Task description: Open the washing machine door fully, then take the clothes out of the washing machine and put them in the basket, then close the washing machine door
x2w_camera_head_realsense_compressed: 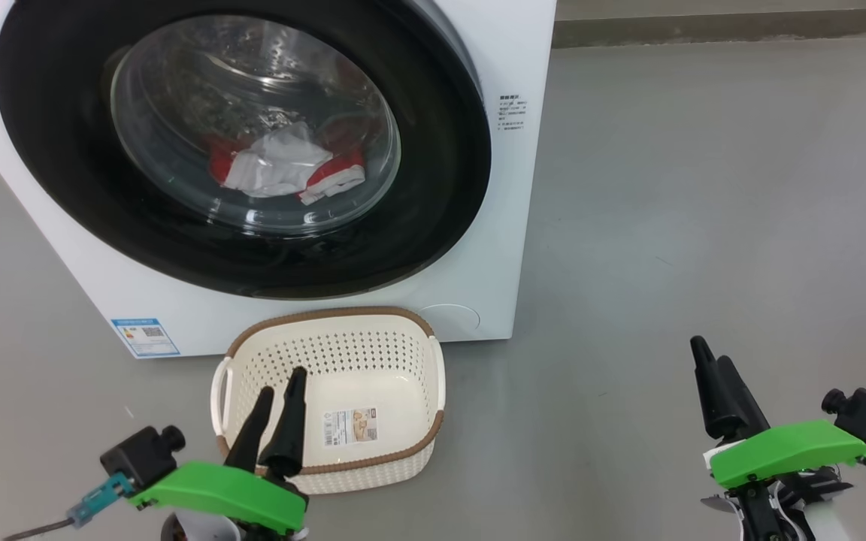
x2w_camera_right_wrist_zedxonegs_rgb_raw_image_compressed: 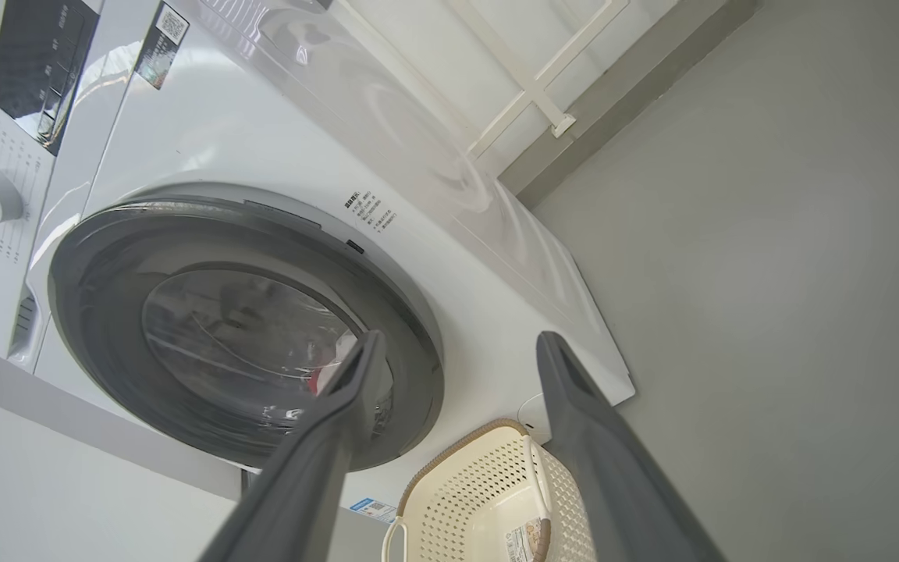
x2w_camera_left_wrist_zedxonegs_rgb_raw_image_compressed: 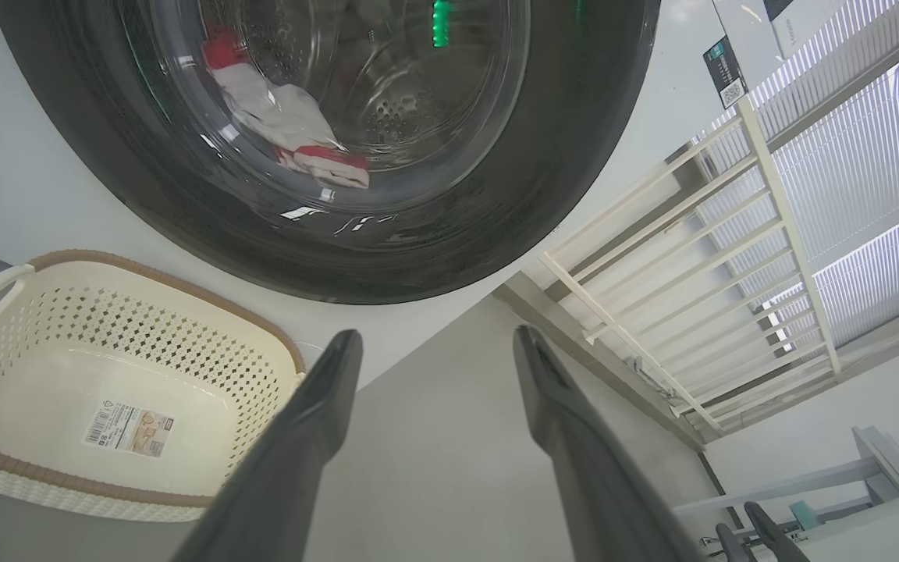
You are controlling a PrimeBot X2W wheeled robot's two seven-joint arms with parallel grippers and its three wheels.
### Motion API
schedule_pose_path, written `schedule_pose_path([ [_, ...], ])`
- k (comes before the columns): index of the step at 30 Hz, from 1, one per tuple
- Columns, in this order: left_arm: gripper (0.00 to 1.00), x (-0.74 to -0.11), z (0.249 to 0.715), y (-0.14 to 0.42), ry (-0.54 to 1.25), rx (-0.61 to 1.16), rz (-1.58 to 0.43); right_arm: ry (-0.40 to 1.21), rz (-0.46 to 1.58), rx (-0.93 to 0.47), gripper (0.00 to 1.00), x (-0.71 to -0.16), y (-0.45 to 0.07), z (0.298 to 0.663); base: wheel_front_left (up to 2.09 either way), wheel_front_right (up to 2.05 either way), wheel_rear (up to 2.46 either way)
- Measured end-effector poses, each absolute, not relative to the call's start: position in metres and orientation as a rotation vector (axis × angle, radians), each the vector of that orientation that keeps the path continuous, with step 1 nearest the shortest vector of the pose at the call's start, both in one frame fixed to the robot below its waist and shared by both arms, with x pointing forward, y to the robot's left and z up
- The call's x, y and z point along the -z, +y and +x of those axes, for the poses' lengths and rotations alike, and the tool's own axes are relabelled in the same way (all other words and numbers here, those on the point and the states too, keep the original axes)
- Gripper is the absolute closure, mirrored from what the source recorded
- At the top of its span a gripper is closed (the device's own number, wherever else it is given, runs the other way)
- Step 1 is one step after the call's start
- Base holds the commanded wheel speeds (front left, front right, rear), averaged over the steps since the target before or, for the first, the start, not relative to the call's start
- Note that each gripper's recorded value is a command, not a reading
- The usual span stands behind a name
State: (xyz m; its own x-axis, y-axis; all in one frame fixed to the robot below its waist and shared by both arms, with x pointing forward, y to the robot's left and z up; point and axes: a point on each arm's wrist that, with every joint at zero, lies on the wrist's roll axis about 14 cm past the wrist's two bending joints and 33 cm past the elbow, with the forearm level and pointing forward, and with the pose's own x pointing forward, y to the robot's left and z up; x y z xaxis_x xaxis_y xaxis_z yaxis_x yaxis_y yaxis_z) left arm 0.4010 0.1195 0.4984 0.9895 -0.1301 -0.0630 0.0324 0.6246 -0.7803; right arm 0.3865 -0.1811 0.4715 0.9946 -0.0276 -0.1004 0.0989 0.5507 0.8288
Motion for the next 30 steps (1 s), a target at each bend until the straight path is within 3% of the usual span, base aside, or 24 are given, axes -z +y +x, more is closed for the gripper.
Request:
schedule_pose_path([
  [30,0.0,-0.523,0.418,0.092,0.028,0.161,-0.491,-0.029,0.566,-0.008,0.0,-0.506,-0.177,0.402,0.0,0.0,0.0],
])
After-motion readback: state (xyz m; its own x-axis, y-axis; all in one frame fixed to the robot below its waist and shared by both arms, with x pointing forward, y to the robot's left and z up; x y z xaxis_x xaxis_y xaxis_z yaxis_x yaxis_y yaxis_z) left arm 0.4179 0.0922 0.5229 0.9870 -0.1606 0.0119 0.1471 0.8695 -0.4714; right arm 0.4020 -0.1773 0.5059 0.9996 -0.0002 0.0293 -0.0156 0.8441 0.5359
